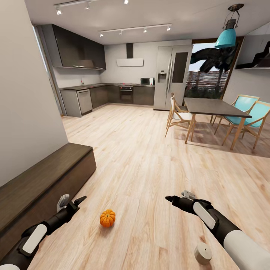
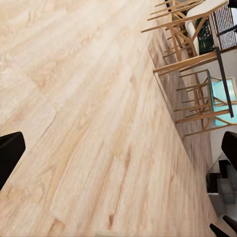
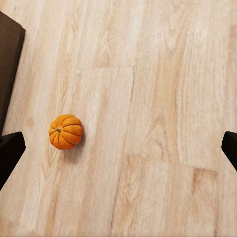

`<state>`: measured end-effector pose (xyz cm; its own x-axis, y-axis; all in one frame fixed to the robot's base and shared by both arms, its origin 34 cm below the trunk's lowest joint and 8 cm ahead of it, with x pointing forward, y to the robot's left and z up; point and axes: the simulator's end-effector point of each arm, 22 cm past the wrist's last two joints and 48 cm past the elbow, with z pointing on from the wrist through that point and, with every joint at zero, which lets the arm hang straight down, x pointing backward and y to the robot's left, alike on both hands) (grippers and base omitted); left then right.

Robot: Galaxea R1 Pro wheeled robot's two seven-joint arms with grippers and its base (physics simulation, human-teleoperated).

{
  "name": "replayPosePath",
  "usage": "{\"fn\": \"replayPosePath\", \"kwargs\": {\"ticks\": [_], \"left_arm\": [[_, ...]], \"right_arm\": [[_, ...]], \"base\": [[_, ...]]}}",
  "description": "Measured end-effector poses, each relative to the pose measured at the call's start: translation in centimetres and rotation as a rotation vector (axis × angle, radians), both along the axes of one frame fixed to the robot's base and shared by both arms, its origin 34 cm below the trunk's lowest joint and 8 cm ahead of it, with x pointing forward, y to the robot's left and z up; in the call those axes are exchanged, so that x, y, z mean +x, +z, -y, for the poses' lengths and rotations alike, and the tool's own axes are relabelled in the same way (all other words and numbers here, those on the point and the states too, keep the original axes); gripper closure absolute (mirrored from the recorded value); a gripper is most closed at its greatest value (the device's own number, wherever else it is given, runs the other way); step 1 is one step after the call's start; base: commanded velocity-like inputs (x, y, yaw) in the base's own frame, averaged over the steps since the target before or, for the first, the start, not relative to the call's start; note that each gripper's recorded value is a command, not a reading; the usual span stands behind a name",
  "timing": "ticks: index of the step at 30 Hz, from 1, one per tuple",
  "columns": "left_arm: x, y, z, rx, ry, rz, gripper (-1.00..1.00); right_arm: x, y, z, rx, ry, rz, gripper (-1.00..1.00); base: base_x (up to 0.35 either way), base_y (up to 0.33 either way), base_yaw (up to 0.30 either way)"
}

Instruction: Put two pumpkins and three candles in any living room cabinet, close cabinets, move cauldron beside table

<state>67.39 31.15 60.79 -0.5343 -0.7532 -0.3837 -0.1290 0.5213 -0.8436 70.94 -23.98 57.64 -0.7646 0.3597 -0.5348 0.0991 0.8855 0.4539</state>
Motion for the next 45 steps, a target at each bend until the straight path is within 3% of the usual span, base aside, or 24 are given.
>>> {"fn": "replayPosePath", "kwargs": {"ticks": [20,24,30,34,41,45], "left_arm": [[-0.5,-3.2,-0.1,0.000,0.002,0.004,-1.00],[-1.1,-4.8,-0.2,-0.001,0.006,-0.014,-1.00],[-1.5,-6.3,-0.3,-0.003,0.009,-0.018,-1.00],[-1.6,-7.1,-0.3,-0.003,0.008,-0.016,-1.00],[-2.0,-8.7,-0.3,-0.003,0.007,-0.016,-1.00],[-2.5,-9.1,0.0,-0.032,-0.013,0.014,-1.00]], "right_arm": [[0.0,-2.3,-0.4,0.018,0.005,0.024,-1.00],[1.2,-0.1,-2.6,0.059,0.047,0.096,-1.00],[3.2,8.9,-8.4,0.134,0.165,0.314,-1.00],[2.8,9.6,-9.4,0.156,0.186,0.332,-1.00],[2.5,8.1,-9.2,0.161,0.183,0.326,-1.00],[2.3,7.1,-9.2,0.161,0.182,0.323,-1.00]], "base": [[0.000,0.000,0.000],[0.000,0.000,0.000],[0.000,0.000,0.000],[0.000,0.000,0.000],[0.000,0.000,0.000],[0.000,0.000,0.000]]}}
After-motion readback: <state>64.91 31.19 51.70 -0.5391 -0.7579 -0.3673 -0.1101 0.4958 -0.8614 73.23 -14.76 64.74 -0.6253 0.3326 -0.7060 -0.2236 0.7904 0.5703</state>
